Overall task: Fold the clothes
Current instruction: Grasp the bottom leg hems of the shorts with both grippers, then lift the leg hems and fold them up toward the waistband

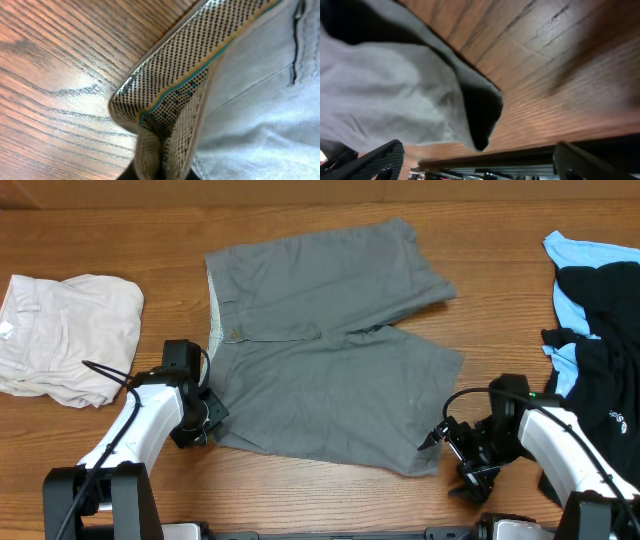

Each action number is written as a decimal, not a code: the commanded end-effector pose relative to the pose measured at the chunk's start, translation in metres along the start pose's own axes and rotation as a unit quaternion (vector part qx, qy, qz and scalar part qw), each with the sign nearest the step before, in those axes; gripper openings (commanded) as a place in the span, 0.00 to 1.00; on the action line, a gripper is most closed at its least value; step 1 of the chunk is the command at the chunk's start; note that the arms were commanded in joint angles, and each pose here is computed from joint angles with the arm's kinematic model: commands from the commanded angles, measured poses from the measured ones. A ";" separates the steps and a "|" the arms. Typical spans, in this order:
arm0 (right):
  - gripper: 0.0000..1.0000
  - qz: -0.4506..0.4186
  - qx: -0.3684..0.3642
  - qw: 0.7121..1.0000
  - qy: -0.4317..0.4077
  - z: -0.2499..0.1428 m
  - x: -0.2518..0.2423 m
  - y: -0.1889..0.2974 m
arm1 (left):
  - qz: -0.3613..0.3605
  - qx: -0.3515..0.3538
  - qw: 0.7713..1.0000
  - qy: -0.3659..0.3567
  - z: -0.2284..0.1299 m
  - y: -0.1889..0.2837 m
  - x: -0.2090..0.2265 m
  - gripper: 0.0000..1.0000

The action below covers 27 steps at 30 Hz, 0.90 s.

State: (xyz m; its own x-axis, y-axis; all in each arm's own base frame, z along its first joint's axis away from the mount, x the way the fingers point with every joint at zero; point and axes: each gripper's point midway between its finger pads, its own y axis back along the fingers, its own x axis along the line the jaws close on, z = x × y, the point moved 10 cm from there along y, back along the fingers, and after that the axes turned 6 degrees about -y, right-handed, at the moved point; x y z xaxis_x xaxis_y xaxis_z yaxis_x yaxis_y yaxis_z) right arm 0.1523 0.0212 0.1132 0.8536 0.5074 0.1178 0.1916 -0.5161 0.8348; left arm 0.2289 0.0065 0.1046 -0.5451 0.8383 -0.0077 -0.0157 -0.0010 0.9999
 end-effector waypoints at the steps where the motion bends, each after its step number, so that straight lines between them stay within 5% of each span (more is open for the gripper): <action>1: 0.97 0.021 0.017 1.000 -0.001 -0.003 -0.004 -0.009 | 0.003 -0.003 1.000 0.002 -0.002 0.002 0.002 0.10; 3: 0.89 0.030 0.018 0.999 -0.005 -0.001 -0.004 -0.013 | 0.005 -0.001 1.000 0.002 -0.003 0.002 0.003 0.10; 8: 0.35 0.048 0.003 0.999 -0.015 0.005 -0.002 -0.019 | 0.013 0.013 1.000 0.002 -0.007 0.002 0.005 0.10; 12: 0.04 0.063 -0.012 0.998 -0.002 0.009 0.003 -0.018 | 0.020 0.027 0.999 0.002 -0.011 0.002 0.007 0.10; 21: 0.04 0.049 -0.081 0.995 0.036 0.020 0.009 -0.010 | -0.058 0.082 0.992 -0.072 -0.024 0.009 -0.001 0.04; 27: 0.04 0.066 -0.164 0.982 0.067 0.010 0.032 0.044 | -0.092 0.043 0.983 -0.150 -0.035 0.049 0.004 0.04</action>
State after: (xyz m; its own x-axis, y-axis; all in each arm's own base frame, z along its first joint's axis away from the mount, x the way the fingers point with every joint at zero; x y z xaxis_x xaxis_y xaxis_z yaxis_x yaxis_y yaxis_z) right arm 0.1699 0.0147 0.1115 0.8370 0.5059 0.2084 0.0395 -0.4357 0.8992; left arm 0.1986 -0.0053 0.1289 -0.3918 0.9131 -0.1130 0.0718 0.1528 0.9857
